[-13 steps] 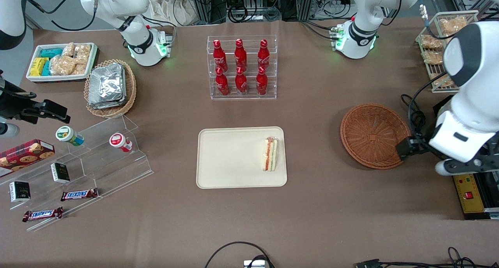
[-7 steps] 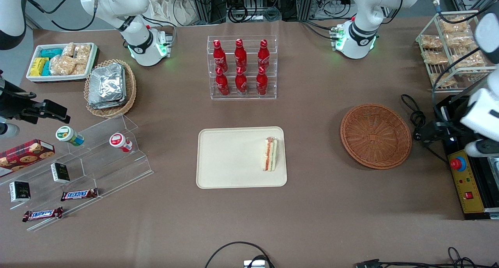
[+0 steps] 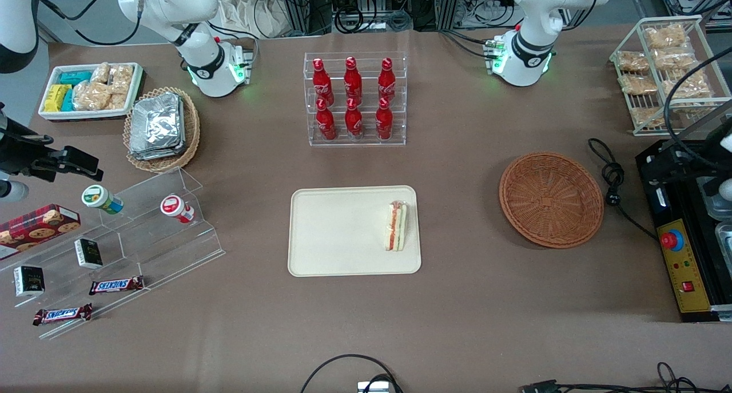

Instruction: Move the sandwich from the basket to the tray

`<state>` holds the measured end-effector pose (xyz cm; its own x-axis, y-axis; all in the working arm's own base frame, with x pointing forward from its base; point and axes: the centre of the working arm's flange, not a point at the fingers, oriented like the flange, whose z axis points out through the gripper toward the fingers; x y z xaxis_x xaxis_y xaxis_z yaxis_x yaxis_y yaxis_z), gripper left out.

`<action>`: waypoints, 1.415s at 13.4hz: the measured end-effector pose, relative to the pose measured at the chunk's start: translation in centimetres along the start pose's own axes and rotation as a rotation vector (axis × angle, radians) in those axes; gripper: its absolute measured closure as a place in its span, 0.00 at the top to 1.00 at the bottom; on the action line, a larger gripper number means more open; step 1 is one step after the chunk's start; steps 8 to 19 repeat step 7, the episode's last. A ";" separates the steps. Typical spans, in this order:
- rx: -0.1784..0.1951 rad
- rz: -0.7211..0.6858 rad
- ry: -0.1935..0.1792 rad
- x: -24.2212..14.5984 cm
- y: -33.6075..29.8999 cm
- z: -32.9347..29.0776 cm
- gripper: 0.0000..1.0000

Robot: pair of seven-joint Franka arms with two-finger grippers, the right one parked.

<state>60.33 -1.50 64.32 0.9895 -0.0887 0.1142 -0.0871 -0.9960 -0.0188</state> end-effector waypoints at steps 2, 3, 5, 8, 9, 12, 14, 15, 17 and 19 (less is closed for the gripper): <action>-0.007 0.009 -0.010 -1.4 0.5 -0.5 1.00; -0.010 0.014 -0.021 -2.3 0.8 -0.6 1.00; -0.014 0.029 -0.033 -3.8 1.7 -0.9 1.00; -0.014 0.041 -0.039 -4.7 2.5 -1.4 1.00; -0.014 0.041 -0.039 -4.7 2.5 -1.4 1.00; -0.014 0.041 -0.039 -4.7 2.5 -1.4 1.00; -0.014 0.041 -0.039 -4.7 2.5 -1.4 1.00; -0.014 0.041 -0.039 -4.7 2.5 -1.4 1.00; -0.014 0.041 -0.039 -4.7 2.5 -1.4 1.00; -0.014 0.041 -0.039 -4.7 2.5 -1.4 1.00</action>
